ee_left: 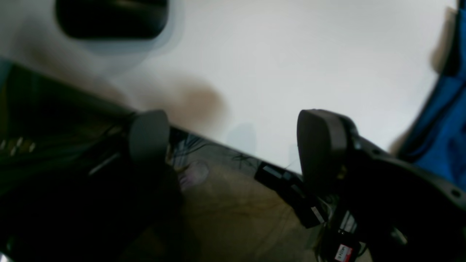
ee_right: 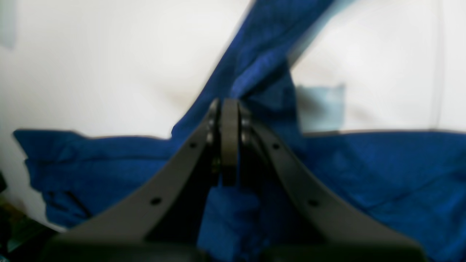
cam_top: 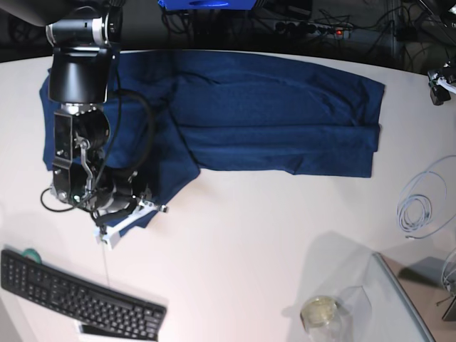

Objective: Layout the t-shirt on the table in an organized manner, then fold the t-shirt properly
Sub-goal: 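Fold the held sleeve across the shirt body with the right gripper, then sweep the right gripper across the shirt toward the left gripper, then grasp the shirt's side edges with both grippers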

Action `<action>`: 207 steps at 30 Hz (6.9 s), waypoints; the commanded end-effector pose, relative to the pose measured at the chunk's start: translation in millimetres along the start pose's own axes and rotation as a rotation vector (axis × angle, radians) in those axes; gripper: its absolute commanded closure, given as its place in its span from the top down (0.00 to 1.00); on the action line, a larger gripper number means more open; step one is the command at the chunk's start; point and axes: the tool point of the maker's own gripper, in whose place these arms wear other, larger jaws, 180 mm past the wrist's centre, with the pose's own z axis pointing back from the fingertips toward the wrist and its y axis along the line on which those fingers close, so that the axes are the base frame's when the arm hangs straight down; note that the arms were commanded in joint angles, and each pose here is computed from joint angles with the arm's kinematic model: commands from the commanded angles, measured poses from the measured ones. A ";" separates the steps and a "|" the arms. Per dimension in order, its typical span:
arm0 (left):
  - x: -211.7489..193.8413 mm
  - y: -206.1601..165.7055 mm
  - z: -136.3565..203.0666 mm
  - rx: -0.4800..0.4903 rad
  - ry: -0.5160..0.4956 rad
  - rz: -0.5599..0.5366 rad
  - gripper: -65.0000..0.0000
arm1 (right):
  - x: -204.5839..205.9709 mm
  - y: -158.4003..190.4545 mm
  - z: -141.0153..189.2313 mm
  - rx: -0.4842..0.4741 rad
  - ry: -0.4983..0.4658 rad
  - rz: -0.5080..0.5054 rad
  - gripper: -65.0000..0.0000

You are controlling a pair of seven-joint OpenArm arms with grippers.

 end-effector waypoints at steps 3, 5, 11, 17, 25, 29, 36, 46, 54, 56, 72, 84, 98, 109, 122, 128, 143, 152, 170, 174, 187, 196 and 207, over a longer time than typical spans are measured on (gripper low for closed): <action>16.6 9.9 5.3 0.020 -0.044 -0.015 0.81 | 2.4 24.9 11.5 0.057 -0.040 0.006 0.00; 16.6 9.9 5.3 0.020 -0.044 -0.015 0.81 | -8.1 35.7 14.6 0.075 -0.027 0.022 0.00; 16.8 9.2 5.0 0.019 -0.044 -0.014 0.81 | -51.7 82.7 18.2 0.171 0.029 0.147 0.00; 15.8 8.1 4.6 0.017 -0.043 -0.011 0.81 | -92.7 110.7 16.3 0.269 0.118 0.168 0.00; 15.3 7.5 4.4 0.016 -0.043 -0.010 0.81 | -142.1 147.0 15.8 0.373 0.163 0.211 0.00; 13.9 7.0 3.6 0.014 -0.039 -0.009 0.81 | -156.2 149.6 8.2 0.373 0.203 0.227 0.02; 14.4 7.5 3.8 0.015 -0.039 -0.010 0.81 | -151.6 161.2 10.5 0.388 0.192 0.292 0.45; 12.3 11.3 5.7 0.022 -0.035 -0.013 0.81 | -45.9 80.4 -7.8 0.158 0.038 0.121 0.38; 12.6 9.4 5.1 0.019 -0.038 -0.010 0.81 | -36.8 63.4 -31.0 0.099 0.104 0.110 0.39; 12.1 9.4 4.9 0.019 -0.037 -0.009 0.81 | -33.9 60.2 -36.3 0.090 0.088 0.102 0.39; 11.8 10.8 5.5 0.021 -0.035 -0.012 0.81 | -40.1 57.8 -44.0 0.086 0.103 0.094 0.38; 11.9 11.3 5.5 0.021 -0.034 -0.012 0.81 | -45.8 73.3 -45.1 0.116 0.114 0.087 0.18; 10.9 12.1 5.8 0.024 -0.031 -0.013 0.81 | -53.4 111.6 -25.7 0.193 0.141 0.147 0.00; 11.9 11.5 6.0 0.024 -0.030 -0.024 0.81 | -131.5 228.0 5.0 0.357 0.192 0.661 0.00; 3.5 10.2 6.8 0.023 -0.013 -0.028 0.81 | -117.9 289.1 37.4 0.516 0.157 0.779 0.00; 4.9 13.4 8.0 0.029 -0.014 -0.030 0.81 | -126.0 314.9 56.6 0.591 0.189 0.745 0.00; 4.6 13.4 8.0 0.029 -0.013 -0.030 0.81 | -129.3 316.5 40.5 0.616 0.199 0.651 0.00; 6.5 13.0 7.4 0.029 -0.017 -0.028 0.81 | -152.7 312.5 18.3 0.592 0.167 0.695 0.00; 5.9 8.9 5.9 0.021 -0.018 -0.024 0.81 | -184.8 337.6 37.8 0.712 0.078 0.754 0.58; 6.5 -5.4 0.3 -0.015 -0.008 -0.055 0.81 | -173.3 337.7 42.3 0.721 0.056 0.733 0.53; 39.5 -92.0 4.1 -0.143 -0.160 -0.049 0.82 | -114.0 189.7 22.2 0.514 -0.014 0.328 0.53; 40.9 -126.1 -16.6 -0.307 -0.177 0.085 0.82 | -123.8 138.9 16.9 0.427 0.008 0.258 0.45; 44.1 -171.2 -31.8 -0.456 -0.204 0.070 0.82 | -125.0 141.2 16.9 0.433 0.011 0.253 0.41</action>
